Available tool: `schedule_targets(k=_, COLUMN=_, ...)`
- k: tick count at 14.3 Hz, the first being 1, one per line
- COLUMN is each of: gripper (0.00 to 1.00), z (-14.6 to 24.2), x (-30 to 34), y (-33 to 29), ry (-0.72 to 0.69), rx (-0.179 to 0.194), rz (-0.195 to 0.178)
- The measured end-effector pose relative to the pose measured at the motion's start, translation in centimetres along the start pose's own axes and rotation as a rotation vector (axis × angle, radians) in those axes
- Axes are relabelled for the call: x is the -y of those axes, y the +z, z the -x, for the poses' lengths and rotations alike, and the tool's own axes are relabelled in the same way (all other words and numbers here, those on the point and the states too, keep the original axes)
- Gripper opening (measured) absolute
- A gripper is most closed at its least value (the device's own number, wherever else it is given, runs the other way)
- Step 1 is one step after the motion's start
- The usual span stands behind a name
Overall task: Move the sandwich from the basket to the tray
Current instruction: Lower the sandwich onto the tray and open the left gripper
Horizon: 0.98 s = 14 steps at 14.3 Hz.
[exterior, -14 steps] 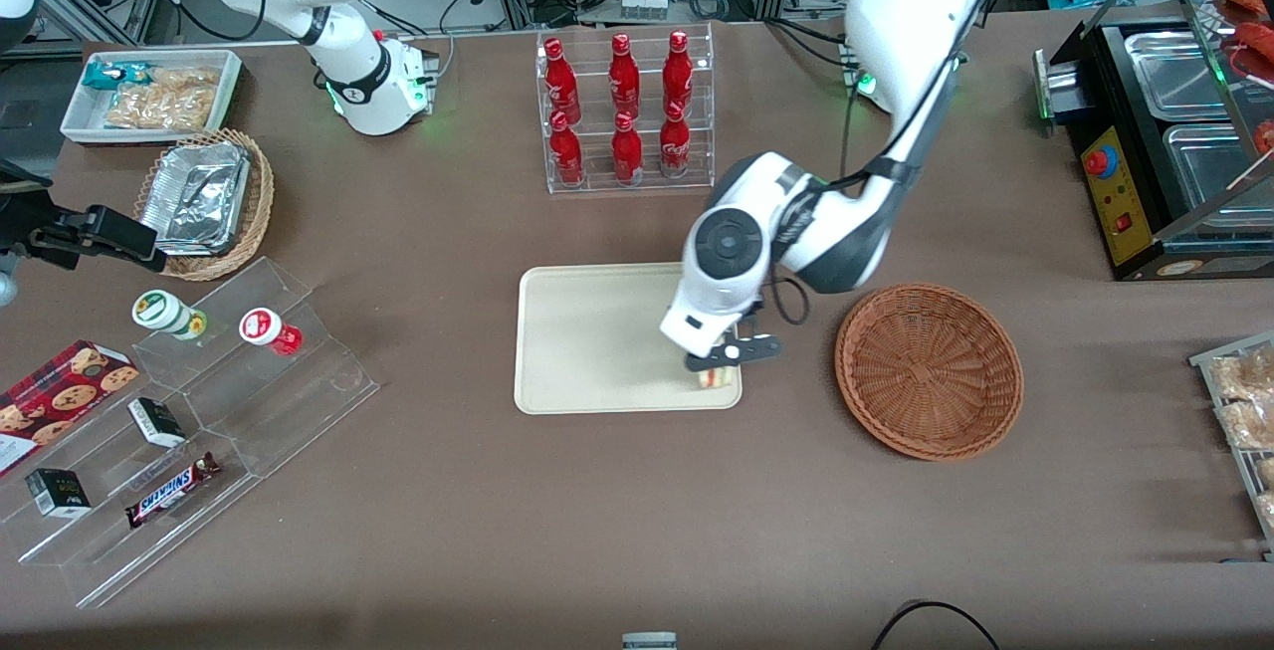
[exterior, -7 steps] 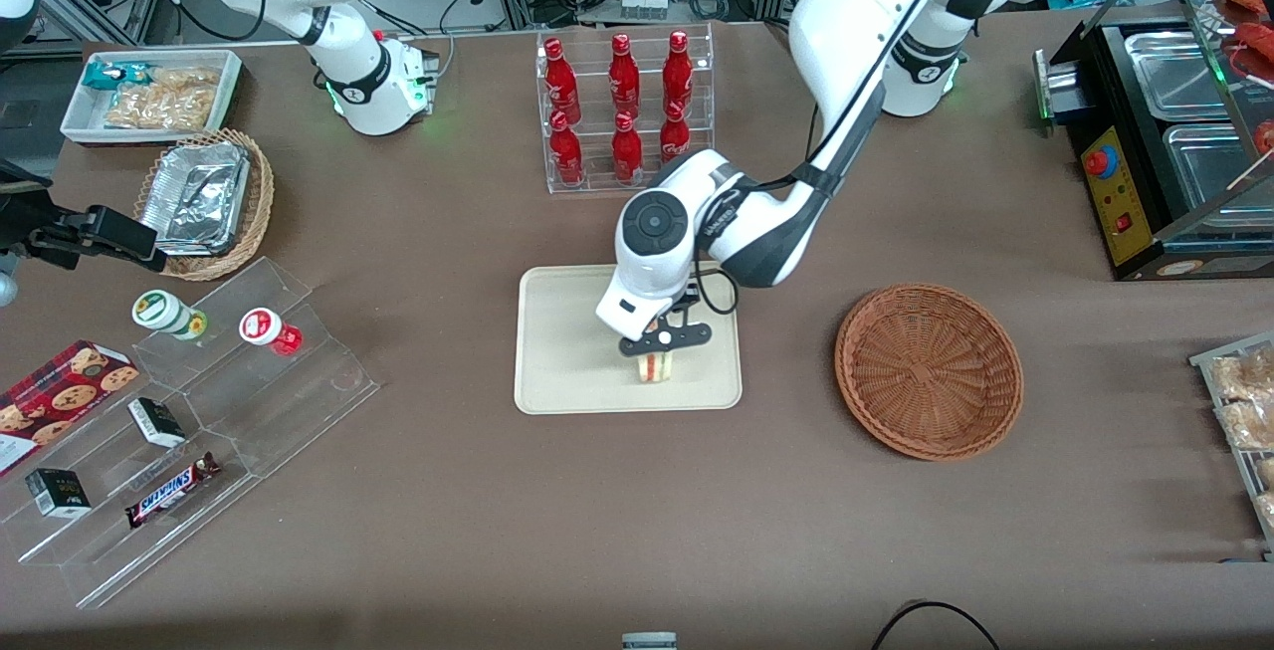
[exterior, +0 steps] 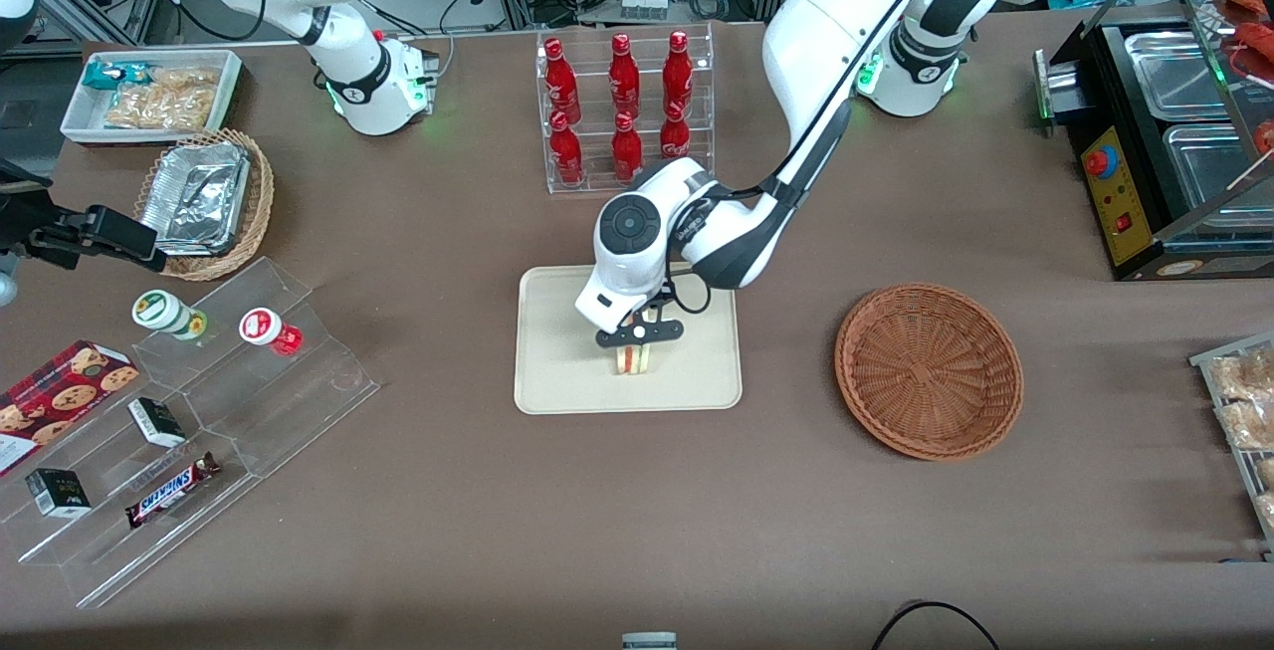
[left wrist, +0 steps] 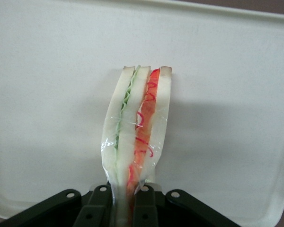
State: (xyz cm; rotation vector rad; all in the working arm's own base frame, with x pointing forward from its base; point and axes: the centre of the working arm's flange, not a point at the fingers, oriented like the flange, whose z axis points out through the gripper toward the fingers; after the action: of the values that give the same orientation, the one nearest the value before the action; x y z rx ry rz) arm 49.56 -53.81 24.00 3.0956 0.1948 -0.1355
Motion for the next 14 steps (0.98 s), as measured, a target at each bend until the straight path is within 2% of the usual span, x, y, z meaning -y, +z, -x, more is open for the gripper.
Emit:
schedule_targets(k=2, gripper=0.30, z=0.1, x=-0.1, y=-0.1, ry=-0.008, rx=0.010, rz=0.009)
schedule_targets(k=6, gripper=0.70, z=-0.2, x=-0.4, y=-1.7, ry=-0.010, rx=0.004, rz=0.022)
schedule_targets(k=9, gripper=0.99, z=-0.6, x=0.4, y=-5.8, ry=-0.020, rx=0.009, rz=-0.015)
schedule_targets(k=11, gripper=1.00, z=-1.8, x=2.6, y=-10.1, ry=-0.052, rx=0.003, rz=-0.049)
schedule_targets(k=14, gripper=1.00, z=-3.8, x=6.7, y=-13.9, ry=-0.113, rx=0.025, rz=-0.096)
